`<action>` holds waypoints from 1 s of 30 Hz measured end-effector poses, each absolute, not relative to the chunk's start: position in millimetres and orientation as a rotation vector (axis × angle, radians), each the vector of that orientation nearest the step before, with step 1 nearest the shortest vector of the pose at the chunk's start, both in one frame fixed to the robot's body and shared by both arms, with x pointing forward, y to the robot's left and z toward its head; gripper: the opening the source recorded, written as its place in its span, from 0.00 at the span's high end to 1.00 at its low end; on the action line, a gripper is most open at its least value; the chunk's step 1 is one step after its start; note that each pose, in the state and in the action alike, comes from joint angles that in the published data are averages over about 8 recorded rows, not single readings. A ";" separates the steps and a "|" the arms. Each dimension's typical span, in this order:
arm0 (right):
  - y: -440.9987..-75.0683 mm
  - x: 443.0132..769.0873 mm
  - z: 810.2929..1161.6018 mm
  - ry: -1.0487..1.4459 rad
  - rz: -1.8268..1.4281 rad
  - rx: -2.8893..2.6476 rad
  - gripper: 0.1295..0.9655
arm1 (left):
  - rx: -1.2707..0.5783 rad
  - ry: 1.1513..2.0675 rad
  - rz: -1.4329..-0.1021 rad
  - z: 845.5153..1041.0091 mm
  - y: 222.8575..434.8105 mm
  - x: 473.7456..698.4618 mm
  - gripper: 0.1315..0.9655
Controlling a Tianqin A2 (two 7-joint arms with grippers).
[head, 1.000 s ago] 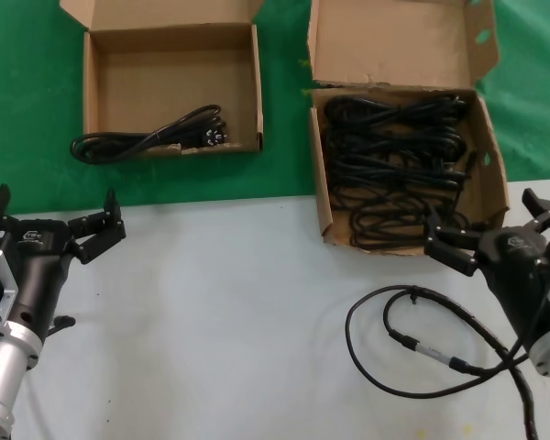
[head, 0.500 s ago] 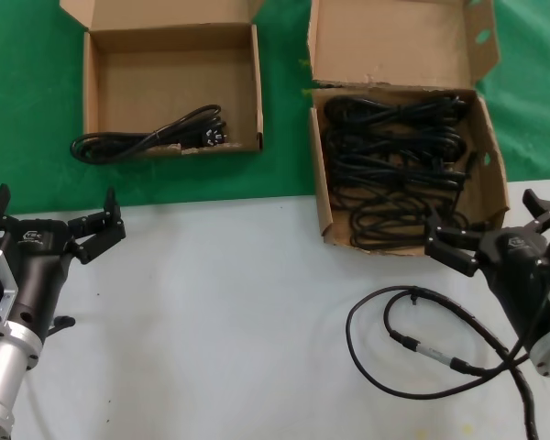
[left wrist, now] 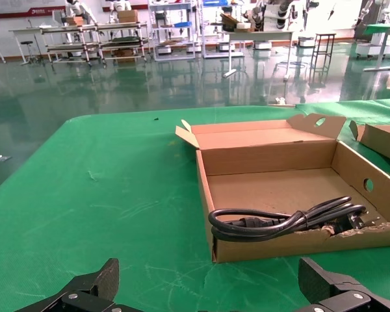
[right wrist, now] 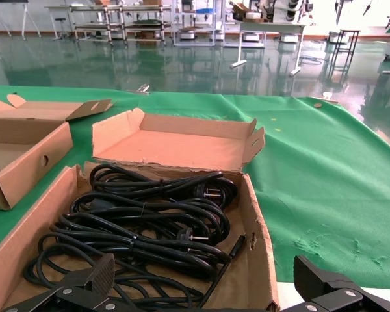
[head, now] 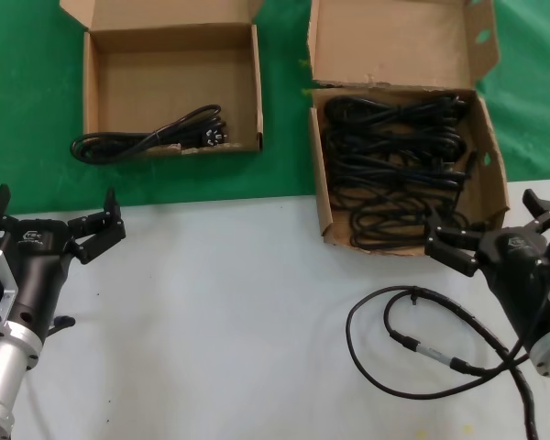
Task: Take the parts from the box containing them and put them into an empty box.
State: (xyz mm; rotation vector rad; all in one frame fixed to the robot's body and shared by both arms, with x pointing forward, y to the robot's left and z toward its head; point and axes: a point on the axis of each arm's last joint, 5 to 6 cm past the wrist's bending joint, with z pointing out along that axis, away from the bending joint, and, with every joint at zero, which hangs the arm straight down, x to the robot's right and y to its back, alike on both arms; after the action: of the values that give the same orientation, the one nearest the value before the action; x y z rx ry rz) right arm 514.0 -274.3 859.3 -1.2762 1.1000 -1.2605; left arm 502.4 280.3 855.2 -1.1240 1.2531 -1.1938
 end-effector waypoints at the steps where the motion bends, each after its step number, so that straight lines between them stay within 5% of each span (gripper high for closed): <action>1: -274.3 514.0 859.3 1.100 -1.260 -1.276 0.00 | -1.124 1.253 -1.194 855.2 280.3 502.4 0.00; 30: -274.3 514.0 859.3 1.100 -1.260 -1.276 0.00 | -1.124 1.253 -1.194 855.2 280.3 502.4 0.00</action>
State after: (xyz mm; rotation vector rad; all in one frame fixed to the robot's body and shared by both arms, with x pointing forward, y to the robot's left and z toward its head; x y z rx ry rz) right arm 514.0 -274.3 859.3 -1.2763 1.1000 -1.2605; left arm 502.4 280.3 855.2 -1.1240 1.2531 -1.1938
